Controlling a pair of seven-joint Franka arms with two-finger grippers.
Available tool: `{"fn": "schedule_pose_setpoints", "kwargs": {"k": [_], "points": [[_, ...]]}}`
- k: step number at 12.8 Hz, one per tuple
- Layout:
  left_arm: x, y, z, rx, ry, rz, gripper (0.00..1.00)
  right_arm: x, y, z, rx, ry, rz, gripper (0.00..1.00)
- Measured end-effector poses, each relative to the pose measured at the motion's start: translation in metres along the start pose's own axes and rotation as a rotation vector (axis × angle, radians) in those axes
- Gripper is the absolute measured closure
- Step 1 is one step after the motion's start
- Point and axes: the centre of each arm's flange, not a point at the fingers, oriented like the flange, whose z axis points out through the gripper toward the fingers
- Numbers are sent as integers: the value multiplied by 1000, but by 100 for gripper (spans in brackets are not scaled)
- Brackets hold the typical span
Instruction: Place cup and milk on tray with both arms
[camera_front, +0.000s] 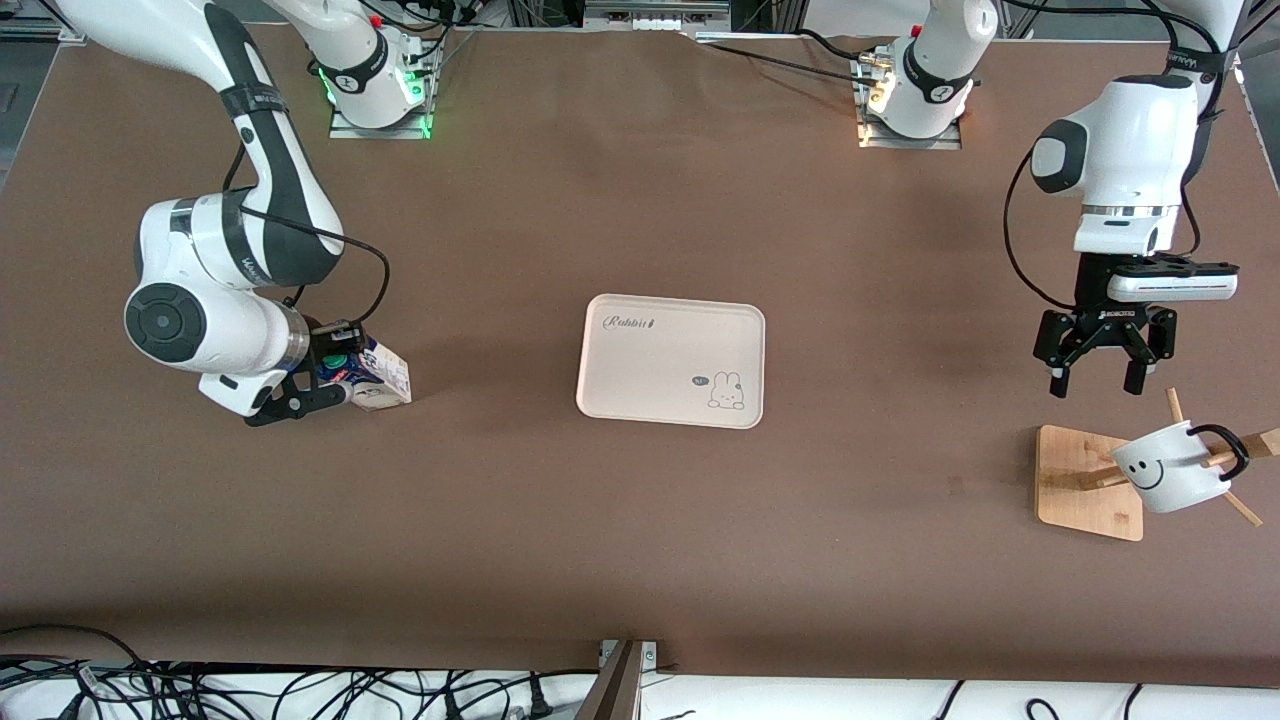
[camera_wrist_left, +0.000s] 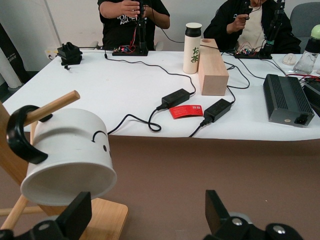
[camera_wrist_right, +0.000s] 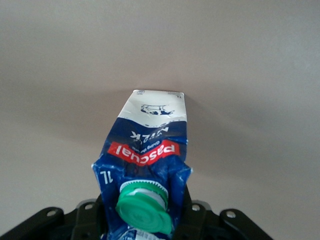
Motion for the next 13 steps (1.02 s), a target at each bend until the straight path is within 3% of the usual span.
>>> {"fn": "schedule_pose_setpoints", "kwargs": {"k": [4,8,13], "points": [[-13,-23,8,36,-31,-26,0,7,-40,-44,21,36,71,47],[-36,-27,27,41,-85,-30,0,10,-175,-60,71,52,180,47],[-29,-26,47,39,-76,-26,0,24,-331,-29,63,72,299,47]]}}
